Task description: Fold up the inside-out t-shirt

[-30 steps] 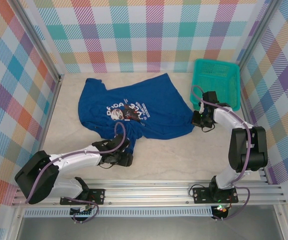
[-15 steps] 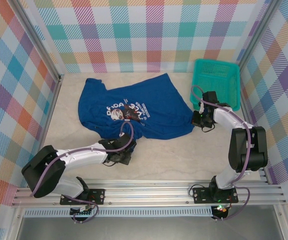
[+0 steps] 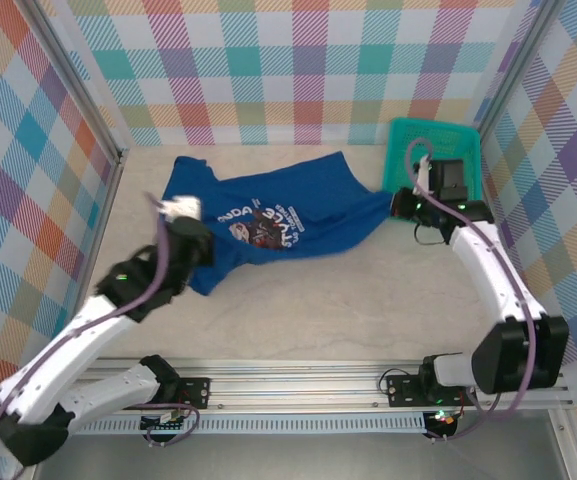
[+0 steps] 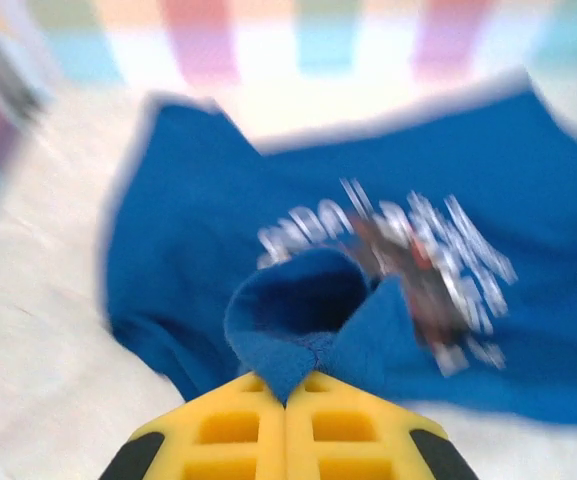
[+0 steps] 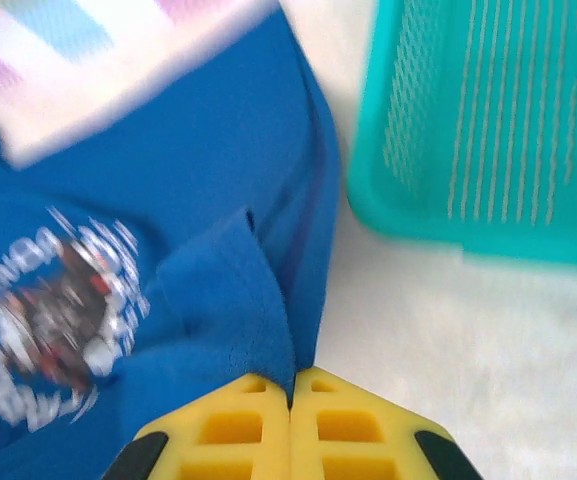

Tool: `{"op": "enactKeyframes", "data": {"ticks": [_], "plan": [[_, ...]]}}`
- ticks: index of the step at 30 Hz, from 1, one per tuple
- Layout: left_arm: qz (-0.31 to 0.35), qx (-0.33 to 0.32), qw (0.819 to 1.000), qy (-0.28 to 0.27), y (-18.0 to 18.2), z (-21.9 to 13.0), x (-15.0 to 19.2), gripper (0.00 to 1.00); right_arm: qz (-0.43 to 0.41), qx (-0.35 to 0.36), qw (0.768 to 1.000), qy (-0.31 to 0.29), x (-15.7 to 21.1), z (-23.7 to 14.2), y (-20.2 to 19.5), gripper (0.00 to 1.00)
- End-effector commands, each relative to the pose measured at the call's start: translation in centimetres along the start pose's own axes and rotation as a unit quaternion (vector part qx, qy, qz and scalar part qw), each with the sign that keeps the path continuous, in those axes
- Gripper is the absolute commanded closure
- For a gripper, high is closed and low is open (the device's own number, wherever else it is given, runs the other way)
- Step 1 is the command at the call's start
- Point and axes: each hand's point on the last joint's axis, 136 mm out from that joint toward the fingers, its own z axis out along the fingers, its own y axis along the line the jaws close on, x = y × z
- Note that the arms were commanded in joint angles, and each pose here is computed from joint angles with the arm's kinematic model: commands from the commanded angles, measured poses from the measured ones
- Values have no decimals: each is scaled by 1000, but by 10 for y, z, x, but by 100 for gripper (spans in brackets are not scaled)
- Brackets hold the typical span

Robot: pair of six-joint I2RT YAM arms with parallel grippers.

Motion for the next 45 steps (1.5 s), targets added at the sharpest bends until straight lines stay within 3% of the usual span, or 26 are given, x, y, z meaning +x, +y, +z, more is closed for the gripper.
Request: {"op": "enactKeyframes", "data": {"ticks": [1,8,14,19,26,30,35,38,42,44,45], "plan": [[-7,-80,993,-86,65,-55,-67,100,-35,4,993,-111,-61,-69,20,100],[-23,-116,974,-195,113,-151,-158,100,-74,-7,969,-236,-97,-182,47,100],[-53,-51,959,-275,126,-224,-201,100,-100,-45,946,-304,-93,-277,72,99],[-52,5,955,-293,111,-240,-224,100,-110,-93,931,-337,-84,-335,94,100],[-30,-56,947,-315,104,-222,-268,100,-111,-100,928,-341,-96,-342,101,100],[25,-109,950,-292,78,-170,-292,100,-106,-81,938,-319,-117,-298,95,100],[19,-125,969,-211,72,-48,-294,100,-89,-75,959,-257,-146,-189,87,98],[1,-133,983,-129,87,64,-267,100,-89,-62,973,-205,-157,-94,85,98],[-6,-143,989,-35,105,224,-212,100,-88,-43,988,-118,-155,68,85,97],[-17,-137,990,-14,112,291,-190,84,-78,-23,993,-86,-156,145,79,90],[-28,-128,991,-18,112,317,-183,81,-76,-14,995,-68,-157,180,74,88]]}}
